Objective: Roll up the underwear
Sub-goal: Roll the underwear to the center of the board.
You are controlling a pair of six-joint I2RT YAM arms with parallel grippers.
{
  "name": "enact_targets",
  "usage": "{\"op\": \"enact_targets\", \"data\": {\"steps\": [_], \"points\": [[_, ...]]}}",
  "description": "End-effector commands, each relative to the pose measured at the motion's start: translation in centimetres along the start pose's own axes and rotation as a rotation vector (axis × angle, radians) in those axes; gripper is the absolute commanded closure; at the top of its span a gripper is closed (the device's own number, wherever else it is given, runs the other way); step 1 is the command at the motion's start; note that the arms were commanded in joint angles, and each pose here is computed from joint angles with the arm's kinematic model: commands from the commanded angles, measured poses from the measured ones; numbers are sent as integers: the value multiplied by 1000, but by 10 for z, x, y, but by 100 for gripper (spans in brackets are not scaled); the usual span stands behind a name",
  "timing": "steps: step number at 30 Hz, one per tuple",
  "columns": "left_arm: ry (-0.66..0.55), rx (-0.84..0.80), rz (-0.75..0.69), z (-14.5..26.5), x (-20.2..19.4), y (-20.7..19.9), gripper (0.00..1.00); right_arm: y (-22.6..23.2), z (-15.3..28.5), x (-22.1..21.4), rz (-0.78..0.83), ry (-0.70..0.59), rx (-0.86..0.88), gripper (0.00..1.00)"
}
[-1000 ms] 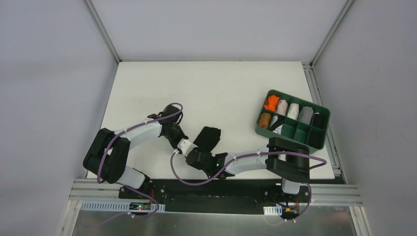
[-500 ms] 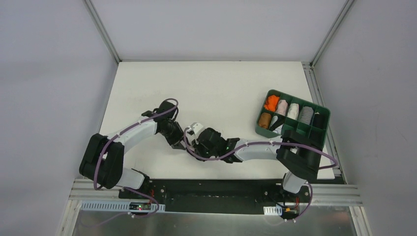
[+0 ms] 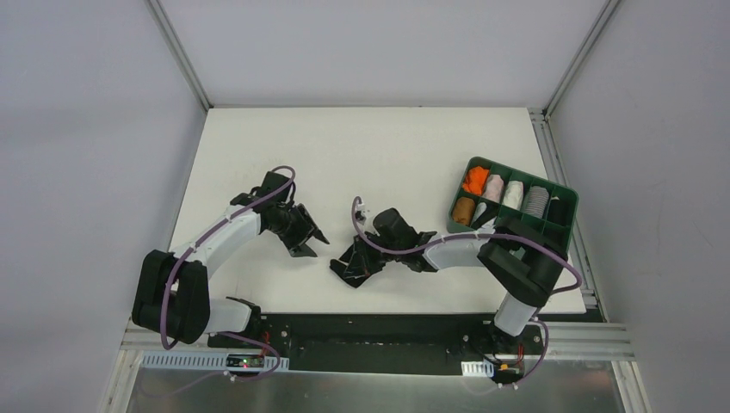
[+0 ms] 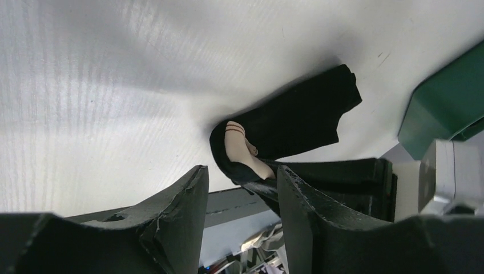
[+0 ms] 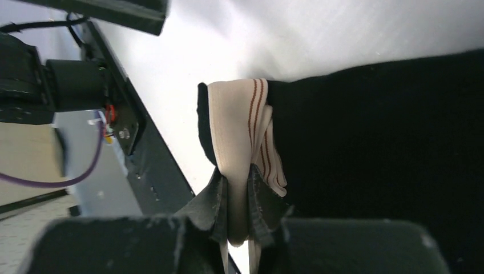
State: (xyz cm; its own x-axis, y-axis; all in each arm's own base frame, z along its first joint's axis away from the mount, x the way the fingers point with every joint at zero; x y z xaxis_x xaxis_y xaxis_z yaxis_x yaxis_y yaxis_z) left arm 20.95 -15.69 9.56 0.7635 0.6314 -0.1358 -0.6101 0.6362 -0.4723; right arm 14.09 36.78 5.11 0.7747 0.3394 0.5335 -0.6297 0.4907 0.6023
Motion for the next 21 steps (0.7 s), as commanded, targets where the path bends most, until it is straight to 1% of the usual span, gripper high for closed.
{"op": "enact_targets", "data": {"steps": [1, 2, 7, 8, 12, 17, 21], "points": [[43, -23, -39, 6, -9, 1, 49, 0, 4, -1, -189, -8, 134, 100], [50, -29, -41, 7, -10, 0, 46, -2, 6, 1, -215, -18, 149, 100], [86, -38, -42, 6, -21, 2, 38, -15, 8, -1, -285, -31, 163, 100], [91, -38, -43, 5, -24, 4, 35, -18, 7, -2, -300, -28, 168, 100], [111, -43, -71, -6, -40, 5, 30, -21, 4, -3, -357, -33, 211, 100], [93, -56, -95, -21, -41, 6, 30, -25, 4, -2, -383, -48, 219, 100], [81, -61, -93, -30, -43, 7, 37, -26, 7, 2, -388, -60, 219, 100]]}}
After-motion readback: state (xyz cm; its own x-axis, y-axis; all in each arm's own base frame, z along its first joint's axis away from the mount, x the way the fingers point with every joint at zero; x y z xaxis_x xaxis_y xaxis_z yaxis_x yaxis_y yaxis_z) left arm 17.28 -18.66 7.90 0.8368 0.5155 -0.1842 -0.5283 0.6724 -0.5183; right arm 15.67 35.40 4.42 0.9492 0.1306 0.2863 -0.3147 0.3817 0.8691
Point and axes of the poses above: each gripper's point midway between its finger pads, its own z axis back along the fingers, its own y axis along the line the jaws close on, x = y × z, the point moved 2 cm from there along z, back along the fingers, and after that the axes turned 6 degrees about z, right-handed, at the moved point
